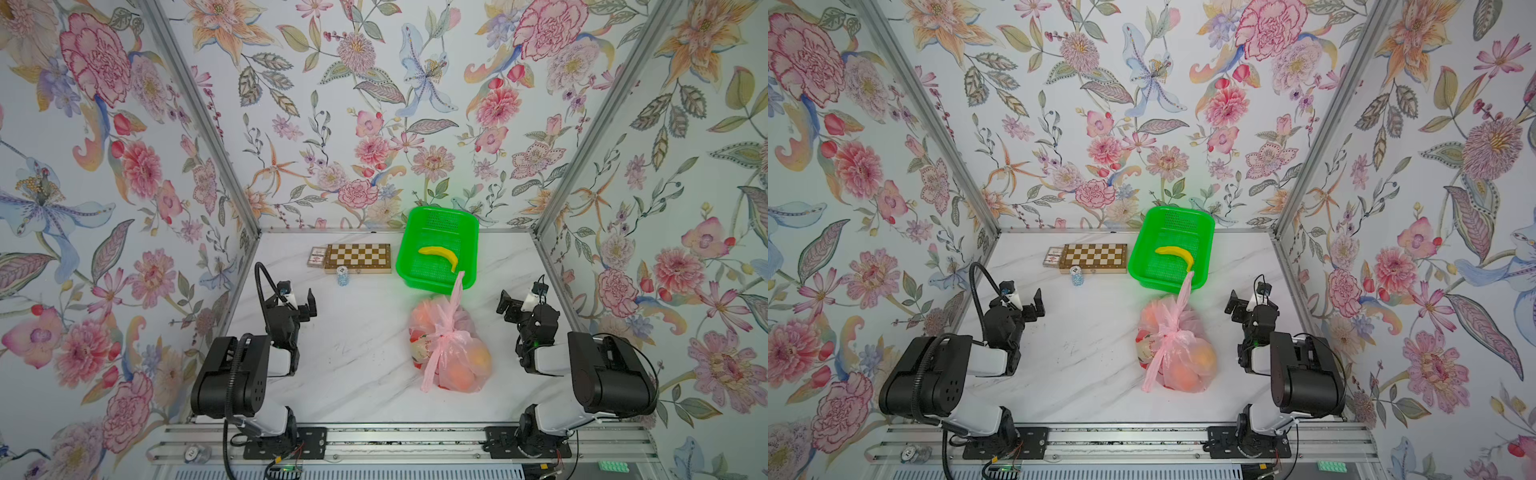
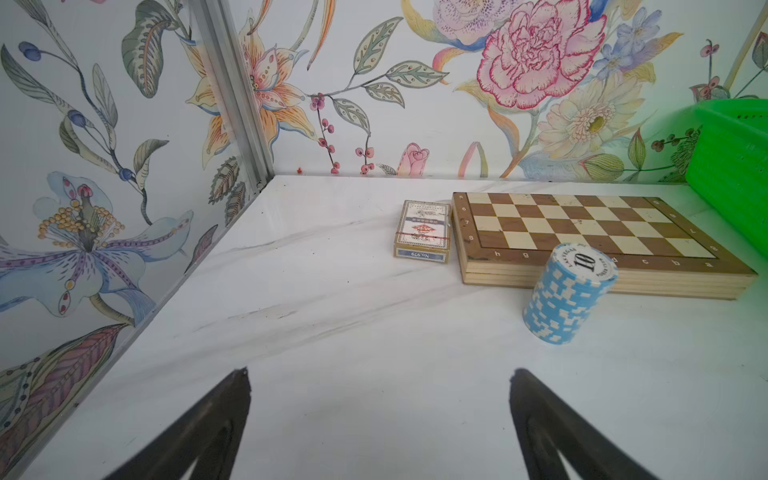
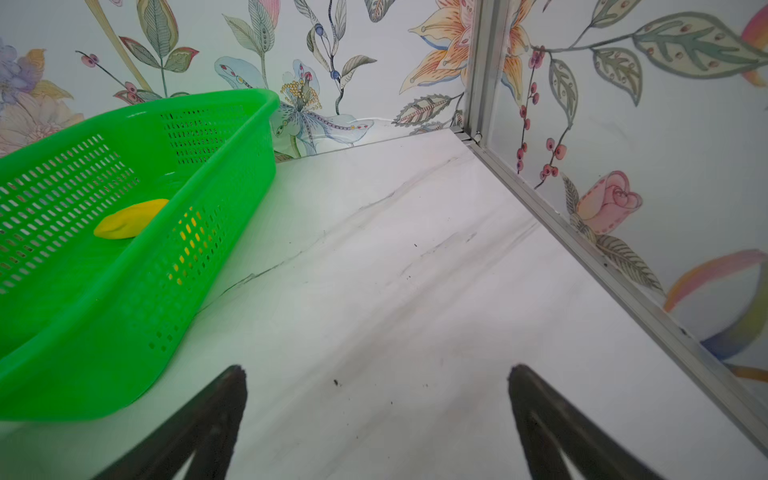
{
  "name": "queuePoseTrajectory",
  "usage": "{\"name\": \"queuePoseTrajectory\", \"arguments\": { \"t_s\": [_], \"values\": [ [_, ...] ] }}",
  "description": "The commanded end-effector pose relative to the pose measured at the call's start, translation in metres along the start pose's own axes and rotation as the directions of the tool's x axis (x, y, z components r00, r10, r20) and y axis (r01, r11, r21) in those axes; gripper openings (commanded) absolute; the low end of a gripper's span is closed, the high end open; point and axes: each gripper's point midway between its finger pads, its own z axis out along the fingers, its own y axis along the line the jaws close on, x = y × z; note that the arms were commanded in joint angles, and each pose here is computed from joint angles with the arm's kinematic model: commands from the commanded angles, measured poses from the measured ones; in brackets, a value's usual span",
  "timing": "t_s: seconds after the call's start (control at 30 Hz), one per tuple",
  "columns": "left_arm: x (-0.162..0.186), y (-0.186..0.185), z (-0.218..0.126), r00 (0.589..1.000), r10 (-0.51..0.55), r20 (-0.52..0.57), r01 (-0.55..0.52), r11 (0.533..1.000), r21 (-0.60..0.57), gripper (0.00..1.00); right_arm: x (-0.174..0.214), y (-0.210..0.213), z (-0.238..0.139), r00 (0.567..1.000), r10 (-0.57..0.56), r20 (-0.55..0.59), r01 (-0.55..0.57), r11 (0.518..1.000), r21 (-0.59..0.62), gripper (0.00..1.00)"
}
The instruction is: Untie the knot of the plastic bag and take out the fruit
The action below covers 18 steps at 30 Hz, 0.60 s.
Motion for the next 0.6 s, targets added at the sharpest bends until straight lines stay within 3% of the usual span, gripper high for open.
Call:
{"name": "queuePoseTrajectory", "arguments": {
  "t_s": [0.0,0.57],
  "values": [
    [-0.0064,-0.0002,0.0002,1.0,0.008,0.024,-0.008,1.0,0.003,0.99,-0.0039,0.0001,0.0006,1.0,-0.011,0.007,0.011,1.0,0.007,0.99],
    [-0.0066,-0.0002,0.0005,1.0,0.009,0.023,-0.009,1.0,0.001,0.99,-0.005,-0.0026,-0.0009,1.0,0.007,0.016,-0.007,1.0,0.002,0.99]
  ]
}}
